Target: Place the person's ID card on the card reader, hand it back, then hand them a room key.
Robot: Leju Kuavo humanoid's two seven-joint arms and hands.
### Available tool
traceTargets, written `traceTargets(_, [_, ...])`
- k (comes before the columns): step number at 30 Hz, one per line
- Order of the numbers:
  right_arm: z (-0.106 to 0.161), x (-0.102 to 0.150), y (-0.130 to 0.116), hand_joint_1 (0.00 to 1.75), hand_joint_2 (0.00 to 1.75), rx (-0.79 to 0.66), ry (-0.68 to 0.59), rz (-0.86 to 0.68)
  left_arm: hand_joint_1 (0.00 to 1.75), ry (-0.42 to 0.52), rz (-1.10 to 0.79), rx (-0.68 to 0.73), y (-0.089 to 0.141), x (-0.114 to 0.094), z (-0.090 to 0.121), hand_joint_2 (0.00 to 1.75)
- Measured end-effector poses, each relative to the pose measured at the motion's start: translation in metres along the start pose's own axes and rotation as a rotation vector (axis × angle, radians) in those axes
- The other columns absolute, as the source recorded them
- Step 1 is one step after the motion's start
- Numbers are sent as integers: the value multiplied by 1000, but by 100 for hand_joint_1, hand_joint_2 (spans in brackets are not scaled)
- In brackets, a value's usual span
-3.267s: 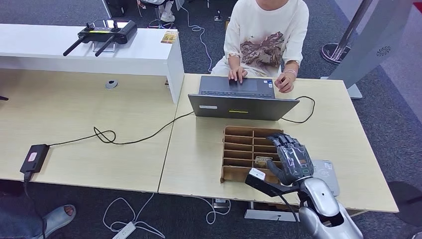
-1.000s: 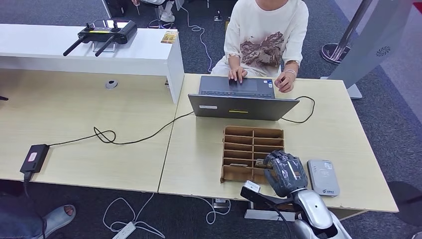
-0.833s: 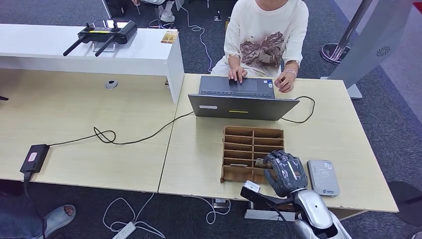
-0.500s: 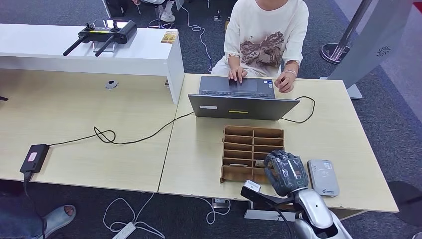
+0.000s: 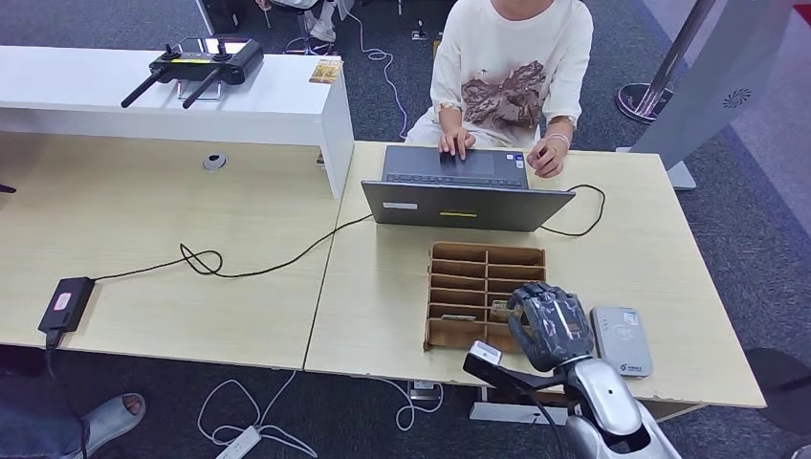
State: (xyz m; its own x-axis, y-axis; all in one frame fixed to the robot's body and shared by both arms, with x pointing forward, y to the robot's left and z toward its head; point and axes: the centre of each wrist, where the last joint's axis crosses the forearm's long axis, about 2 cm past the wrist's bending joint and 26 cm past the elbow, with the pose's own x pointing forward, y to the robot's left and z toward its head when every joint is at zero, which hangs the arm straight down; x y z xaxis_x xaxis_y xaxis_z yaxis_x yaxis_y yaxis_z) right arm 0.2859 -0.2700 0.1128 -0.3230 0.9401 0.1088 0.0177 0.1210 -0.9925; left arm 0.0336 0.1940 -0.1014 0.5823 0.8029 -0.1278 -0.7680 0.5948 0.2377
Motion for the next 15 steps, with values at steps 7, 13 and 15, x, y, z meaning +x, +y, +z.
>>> traceTargets(7, [-1, 1, -3, 86, 175, -16, -5, -2, 0, 0, -1, -1, 0, 0, 0, 0])
traceTargets(13, [-1, 1, -3, 84, 175, -18, -6, -2, 0, -1, -3, -1, 0, 0, 0, 0])
traceTargets(15, [-1, 1, -3, 84, 175, -18, -6, -2, 0, -1, -3, -1, 0, 0, 0, 0])
